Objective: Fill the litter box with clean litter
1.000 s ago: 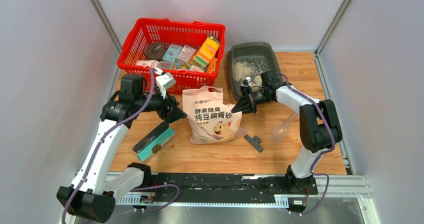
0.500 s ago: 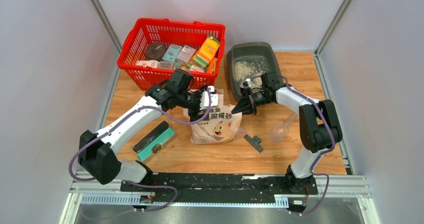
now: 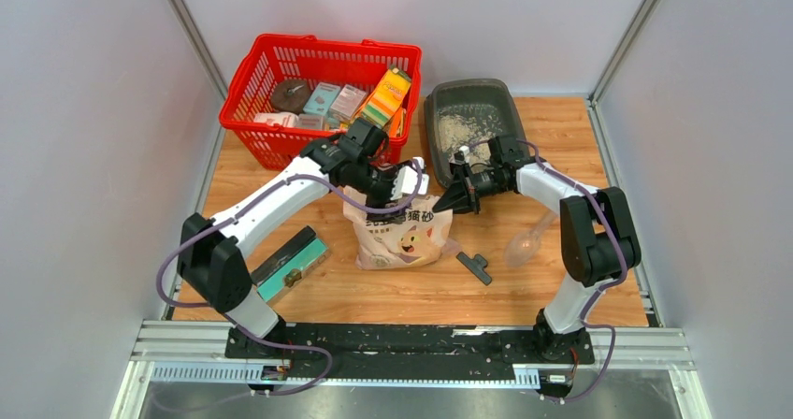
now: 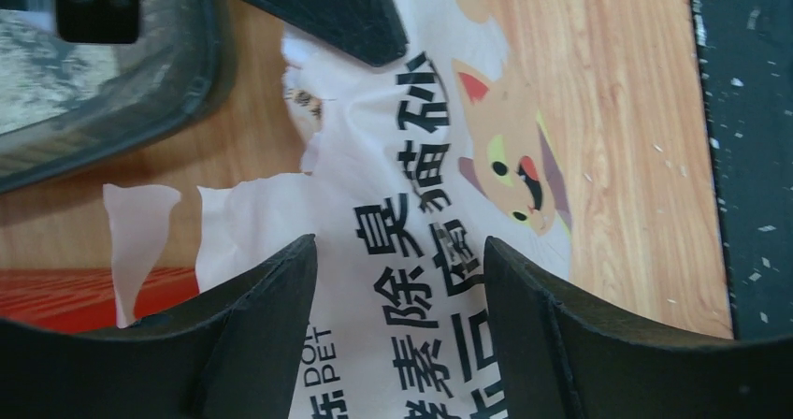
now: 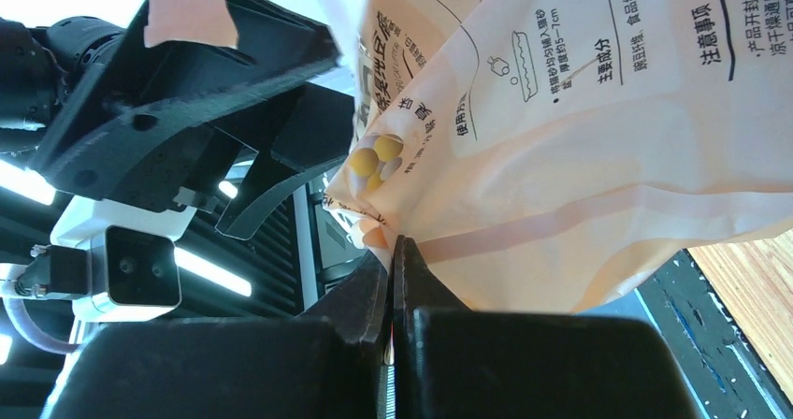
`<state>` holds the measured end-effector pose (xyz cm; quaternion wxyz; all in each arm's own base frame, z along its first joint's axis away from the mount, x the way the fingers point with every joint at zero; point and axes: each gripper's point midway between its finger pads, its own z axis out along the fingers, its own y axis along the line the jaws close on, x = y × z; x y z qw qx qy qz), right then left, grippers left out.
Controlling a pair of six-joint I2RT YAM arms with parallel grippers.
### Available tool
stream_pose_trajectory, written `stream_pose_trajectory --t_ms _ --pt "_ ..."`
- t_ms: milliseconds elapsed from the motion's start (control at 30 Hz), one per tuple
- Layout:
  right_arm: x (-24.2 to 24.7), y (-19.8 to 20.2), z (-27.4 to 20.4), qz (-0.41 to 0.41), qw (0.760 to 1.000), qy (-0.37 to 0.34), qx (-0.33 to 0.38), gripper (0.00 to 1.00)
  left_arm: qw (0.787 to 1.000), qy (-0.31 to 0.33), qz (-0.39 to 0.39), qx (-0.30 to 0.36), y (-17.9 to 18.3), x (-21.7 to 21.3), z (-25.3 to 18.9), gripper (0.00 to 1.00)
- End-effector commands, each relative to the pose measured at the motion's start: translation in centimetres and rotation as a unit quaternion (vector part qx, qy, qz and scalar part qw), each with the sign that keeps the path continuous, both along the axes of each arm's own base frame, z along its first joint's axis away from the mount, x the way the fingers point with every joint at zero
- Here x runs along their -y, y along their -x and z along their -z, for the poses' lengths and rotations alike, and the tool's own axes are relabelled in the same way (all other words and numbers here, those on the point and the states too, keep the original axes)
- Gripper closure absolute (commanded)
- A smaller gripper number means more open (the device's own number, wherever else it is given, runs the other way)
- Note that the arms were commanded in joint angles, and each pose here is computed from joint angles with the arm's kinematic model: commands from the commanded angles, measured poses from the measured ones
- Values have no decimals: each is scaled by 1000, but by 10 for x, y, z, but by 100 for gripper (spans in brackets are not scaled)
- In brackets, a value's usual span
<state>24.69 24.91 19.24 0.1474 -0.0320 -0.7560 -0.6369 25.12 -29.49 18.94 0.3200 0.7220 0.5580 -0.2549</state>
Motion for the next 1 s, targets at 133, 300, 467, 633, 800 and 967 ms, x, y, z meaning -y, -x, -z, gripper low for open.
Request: stream_pose_trajectory --t_ms 133,300,467,633,800,967 --pt "2 11 -22 -13 1000 -28 0 100 992 -21 63 -110 36 1 12 27" --pt "2 10 -22 -12 1000 -28 -3 100 992 -31 48 -115 34 2 24 31" --pt "3 8 -24 -10 1000 -29 0 100 996 -23 -11 -80 13 4 22 43" --pt "6 5 -24 -3 1000 -27 -3 100 997 -20 -42 -67 4 5 24 52" --pt "11 1 -24 9 1000 -19 -2 80 995 -25 -59 -81 2 5 28 60" --pt "44 -51 -50 65 973 30 217 67 993 -14 -71 -89 3 7 21 63"
